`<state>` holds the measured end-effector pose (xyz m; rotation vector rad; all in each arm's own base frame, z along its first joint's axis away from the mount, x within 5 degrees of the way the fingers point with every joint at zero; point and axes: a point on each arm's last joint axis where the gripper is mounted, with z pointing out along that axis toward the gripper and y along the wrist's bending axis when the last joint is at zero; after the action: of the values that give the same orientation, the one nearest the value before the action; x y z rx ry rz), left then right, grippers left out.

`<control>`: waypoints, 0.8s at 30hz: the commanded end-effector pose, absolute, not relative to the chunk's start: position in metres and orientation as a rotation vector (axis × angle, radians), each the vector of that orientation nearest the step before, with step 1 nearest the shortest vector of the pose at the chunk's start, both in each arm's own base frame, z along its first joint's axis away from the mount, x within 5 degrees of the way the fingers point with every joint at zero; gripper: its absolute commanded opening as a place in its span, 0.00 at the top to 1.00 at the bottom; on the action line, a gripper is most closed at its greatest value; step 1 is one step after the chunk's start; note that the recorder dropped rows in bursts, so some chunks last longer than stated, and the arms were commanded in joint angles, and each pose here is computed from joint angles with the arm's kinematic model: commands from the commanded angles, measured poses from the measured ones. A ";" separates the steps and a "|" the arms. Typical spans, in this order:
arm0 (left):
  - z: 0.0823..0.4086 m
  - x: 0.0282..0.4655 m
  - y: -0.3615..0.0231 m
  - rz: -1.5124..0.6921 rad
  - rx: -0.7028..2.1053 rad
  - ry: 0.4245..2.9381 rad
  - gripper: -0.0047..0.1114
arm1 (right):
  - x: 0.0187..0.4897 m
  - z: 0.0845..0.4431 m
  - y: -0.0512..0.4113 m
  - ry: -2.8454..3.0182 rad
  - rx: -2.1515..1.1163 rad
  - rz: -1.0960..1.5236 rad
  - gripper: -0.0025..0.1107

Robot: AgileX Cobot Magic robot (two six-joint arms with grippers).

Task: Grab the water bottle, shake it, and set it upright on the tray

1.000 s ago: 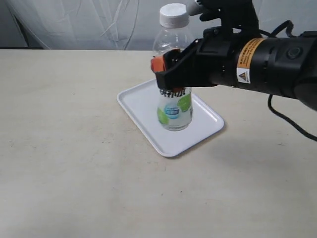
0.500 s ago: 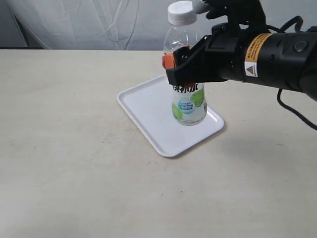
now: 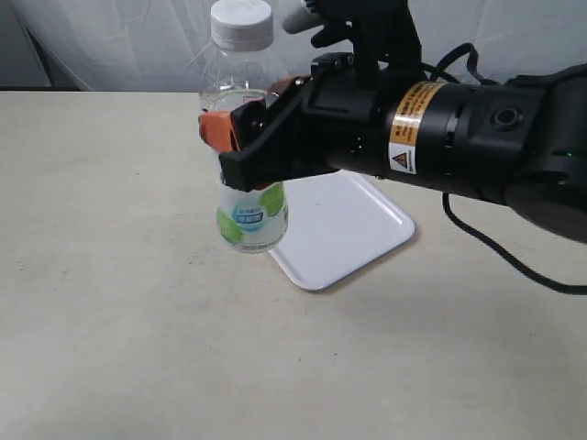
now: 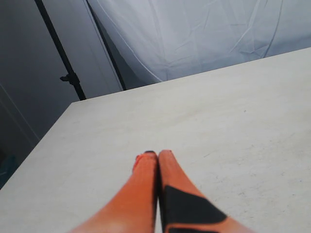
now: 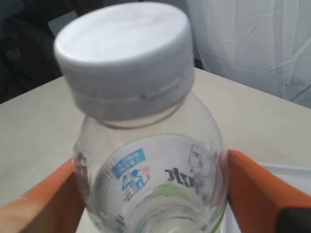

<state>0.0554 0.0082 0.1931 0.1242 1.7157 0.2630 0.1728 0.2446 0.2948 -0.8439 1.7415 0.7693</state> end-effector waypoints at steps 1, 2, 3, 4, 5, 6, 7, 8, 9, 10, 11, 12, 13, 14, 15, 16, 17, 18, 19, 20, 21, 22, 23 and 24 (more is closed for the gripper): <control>0.192 0.055 0.008 0.261 0.120 1.716 0.96 | 0.186 0.290 0.238 1.784 -0.833 0.690 0.99; 0.192 0.055 0.008 0.261 0.120 1.716 0.96 | 0.190 0.287 0.235 1.806 -0.820 0.667 0.99; 0.192 0.055 0.008 0.261 0.120 1.716 0.96 | 0.194 0.286 0.232 1.818 -0.808 0.651 0.99; 0.192 0.055 0.008 0.261 0.120 1.716 0.96 | 0.199 0.285 0.228 1.830 -0.791 0.635 0.99; 0.192 0.055 0.008 0.261 0.120 1.716 0.96 | 0.203 0.285 0.225 1.835 -0.773 0.623 0.99; 0.192 0.055 0.008 0.261 0.120 1.716 0.96 | 0.207 0.285 0.221 1.838 -0.755 0.613 0.99; 0.192 0.055 0.008 0.261 0.120 1.716 0.96 | 0.211 0.286 0.218 1.834 -0.739 0.610 0.99; 0.192 0.055 0.008 0.261 0.120 1.716 0.96 | 0.214 0.286 0.215 1.830 -0.723 0.609 0.99; 0.192 0.055 0.008 0.261 0.120 1.716 0.96 | 0.215 0.288 0.214 1.820 -0.709 0.618 0.99; 0.192 0.055 0.008 0.261 0.120 1.716 0.96 | 0.217 0.289 0.214 1.804 -0.704 0.629 0.99; 0.192 0.055 0.008 0.261 0.120 1.716 0.96 | 0.218 0.291 0.214 1.781 -0.698 0.645 0.99; 0.192 0.055 0.008 0.261 0.120 1.716 0.96 | 0.218 0.293 0.216 1.752 -0.700 0.667 0.99; 0.192 0.055 0.008 0.261 0.120 1.716 0.96 | 0.218 0.294 0.218 1.723 -0.704 0.690 0.99; 0.192 0.055 0.008 0.261 0.120 1.716 0.96 | 0.218 0.295 0.220 1.685 -0.718 0.705 0.99; 0.192 0.055 0.008 0.261 0.120 1.716 0.96 | 0.218 0.295 0.222 1.658 -0.731 0.713 0.99; 0.192 0.055 0.008 0.261 0.120 1.716 0.96 | 0.219 0.294 0.225 1.623 -0.752 0.722 0.99; 0.192 0.055 0.008 0.261 0.120 1.716 0.96 | 0.220 0.292 0.227 1.610 -0.763 0.723 0.99; 0.192 0.055 0.008 0.261 0.120 1.716 0.96 | 0.221 0.290 0.229 1.597 -0.776 0.720 0.99; 0.192 0.055 0.008 0.261 0.120 1.716 0.96 | 0.224 0.284 0.232 1.590 -0.794 0.712 0.99; 0.192 0.055 0.008 0.261 0.120 1.716 0.96 | 0.226 0.280 0.234 1.593 -0.801 0.704 0.99; 0.192 0.055 0.008 0.261 0.120 1.716 0.96 | 0.229 0.273 0.236 1.603 -0.809 0.691 0.99; 0.192 0.055 0.008 0.261 0.120 1.716 0.96 | 0.232 0.267 0.238 1.625 -0.799 0.684 0.99; 0.192 0.055 0.008 0.261 0.120 1.716 0.96 | 0.235 0.260 0.239 1.637 -0.803 0.671 0.99; 0.192 0.055 0.008 0.261 0.120 1.716 0.96 | 0.238 0.255 0.241 1.652 -0.797 0.661 0.99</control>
<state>0.0554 0.0082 0.1931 0.1242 1.7157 0.2630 0.2304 0.2366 0.2607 -0.8122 1.6756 0.6684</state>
